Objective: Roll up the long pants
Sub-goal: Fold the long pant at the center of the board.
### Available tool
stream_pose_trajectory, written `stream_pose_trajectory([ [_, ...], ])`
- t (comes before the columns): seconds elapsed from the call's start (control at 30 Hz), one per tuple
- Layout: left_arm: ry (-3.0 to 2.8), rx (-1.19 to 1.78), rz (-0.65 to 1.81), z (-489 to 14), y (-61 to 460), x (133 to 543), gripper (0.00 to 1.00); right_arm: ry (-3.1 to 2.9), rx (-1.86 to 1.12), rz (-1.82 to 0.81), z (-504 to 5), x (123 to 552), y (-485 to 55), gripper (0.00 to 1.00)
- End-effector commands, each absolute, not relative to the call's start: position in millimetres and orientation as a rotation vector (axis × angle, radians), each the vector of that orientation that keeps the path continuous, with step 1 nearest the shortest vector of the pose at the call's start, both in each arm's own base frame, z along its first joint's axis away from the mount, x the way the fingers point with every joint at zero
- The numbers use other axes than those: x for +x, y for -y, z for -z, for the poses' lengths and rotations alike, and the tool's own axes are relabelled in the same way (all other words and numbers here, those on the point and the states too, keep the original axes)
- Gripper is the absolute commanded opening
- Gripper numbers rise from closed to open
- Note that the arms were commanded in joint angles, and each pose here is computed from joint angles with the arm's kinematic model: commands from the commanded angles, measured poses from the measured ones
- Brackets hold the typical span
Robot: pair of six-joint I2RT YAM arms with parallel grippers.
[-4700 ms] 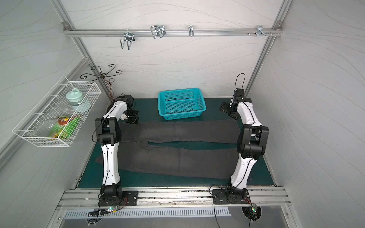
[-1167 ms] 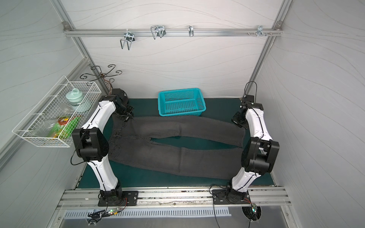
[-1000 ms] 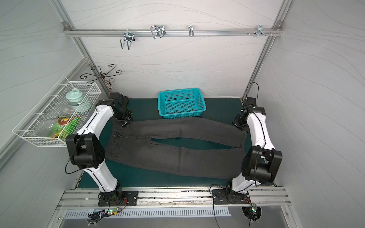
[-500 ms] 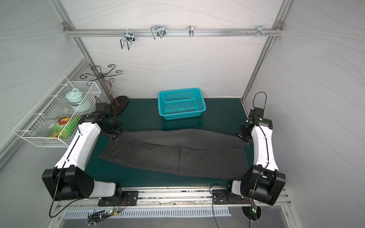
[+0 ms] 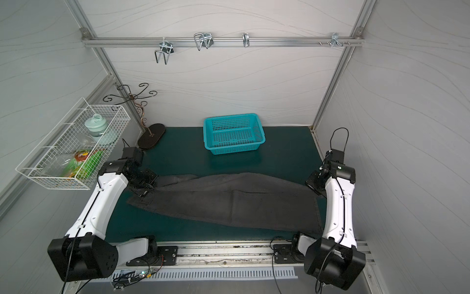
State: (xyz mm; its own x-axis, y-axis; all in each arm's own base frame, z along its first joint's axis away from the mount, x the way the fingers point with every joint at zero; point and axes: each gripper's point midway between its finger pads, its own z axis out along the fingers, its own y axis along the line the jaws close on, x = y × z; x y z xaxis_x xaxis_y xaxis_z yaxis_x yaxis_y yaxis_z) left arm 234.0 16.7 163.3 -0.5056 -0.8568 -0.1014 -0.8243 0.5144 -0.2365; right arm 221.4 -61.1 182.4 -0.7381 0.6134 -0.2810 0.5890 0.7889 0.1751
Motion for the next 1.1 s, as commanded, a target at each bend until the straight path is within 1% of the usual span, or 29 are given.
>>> stream_pose_trajectory([
  [0.0, -2.54, -1.437, 0.16, -170.9, -26.5, 216.7, 0.0, -2.676, 0.939, -0.116, -181.6, 203.5, 60.2, 0.0],
  [0.2, -2.548, -1.468, 0.065, -167.5, -35.2, 189.4, 0.0, -2.684, 1.024, -0.197, -175.6, 191.3, 62.0, 0.0],
  [0.23, -2.551, -1.476, 0.046, -166.6, -36.1, 184.0, 0.03, -2.681, 1.033, -0.21, -176.9, 190.8, 62.4, 0.0],
  [0.27, -2.55, -1.482, 0.034, -166.1, -36.8, 179.6, 0.09, -2.683, 1.039, -0.219, -177.5, 190.7, 62.9, 0.0],
  [0.33, -2.543, -1.486, 0.021, -165.3, -37.7, 174.5, 0.16, -2.69, 1.052, -0.24, -178.3, 190.4, 63.9, 0.0],
  [0.4, -2.536, -1.498, 0.016, -164.8, -38.0, 170.1, 0.28, -2.698, 1.057, -0.263, -178.5, 191.9, 64.1, 0.0],
  [0.5, -2.533, -1.517, 0.006, -164.2, -37.8, 164.0, 0.38, -2.695, 1.061, -0.289, -180.5, 193.8, 63.7, 0.0],
  [0.53, -2.535, -1.523, -0.002, -164.4, -38.0, 160.9, 0.46, -2.692, 1.063, -0.296, -181.7, 194.5, 63.6, 0.0],
  [0.57, -2.539, -1.533, -0.012, -164.3, -38.1, 157.6, 0.52, -2.69, 1.057, -0.302, -183.3, 194.9, 62.7, 0.06],
  [0.6, -2.539, -1.534, -0.02, -164.4, -38.5, 155.3, 0.55, -2.686, 1.059, -0.304, -184.5, 195.3, 62.8, 0.12],
  [0.67, -2.532, -1.54, -0.035, -165.7, -39.8, 151.8, 0.59, -2.671, 1.06, -0.309, -187.5, 196.9, 62.7, 0.29],
  [0.73, -2.513, -1.542, -0.029, -168.1, -40.7, 154.1, 0.59, -2.653, 1.062, -0.329, -190.7, 199.7, 61.3, 0.37],
  [0.77, -2.502, -1.54, -0.013, -169.7, -40.3, 157.8, 0.59, -2.643, 1.065, -0.34, -192.5, 201.2, 60.6, 0.46],
  [0.87, -2.484, -1.541, 0.038, -171.8, -38.1, 171.7, 0.57, -2.619, 1.058, -0.357, -199.0, 202.4, 58.4, 0.52],
  [0.9, -2.483, -1.542, 0.056, -171.4, -36.9, 176.4, 0.56, -2.607, 1.054, -0.356, -201.5, 202.4, 58.2, 0.52],
  [0.93, -2.485, -1.542, 0.076, -170.0, -35.5, 182.1, 0.53, -2.59, 1.052, -0.365, -203.9, 203.2, 56.9, 0.44],
  [0.97, -2.483, -1.541, 0.096, -168.4, -34.5, 188.6, 0.47, -2.576, 1.043, -0.392, -206.1, 205.5, 54.1, 0.28],
  [1.0, -2.484, -1.541, 0.128, -165.6, -31.9, 195.4, 0.38, -2.562, 1.034, -0.452, -206.7, 209.5, 48.1, 0.16],
  [1.03, -2.488, -1.542, 0.167, -162.6, -28.5, 203.3, 0.26, -2.548, 1.028, -0.537, -204.3, 215.3, 39.4, 0.0],
  [1.07, -2.493, -1.543, 0.206, -159.4, -25.2, 211.2, 0.11, -2.551, 1.043, -0.598, -198.3, 218.4, 31.4, 0.0],
])
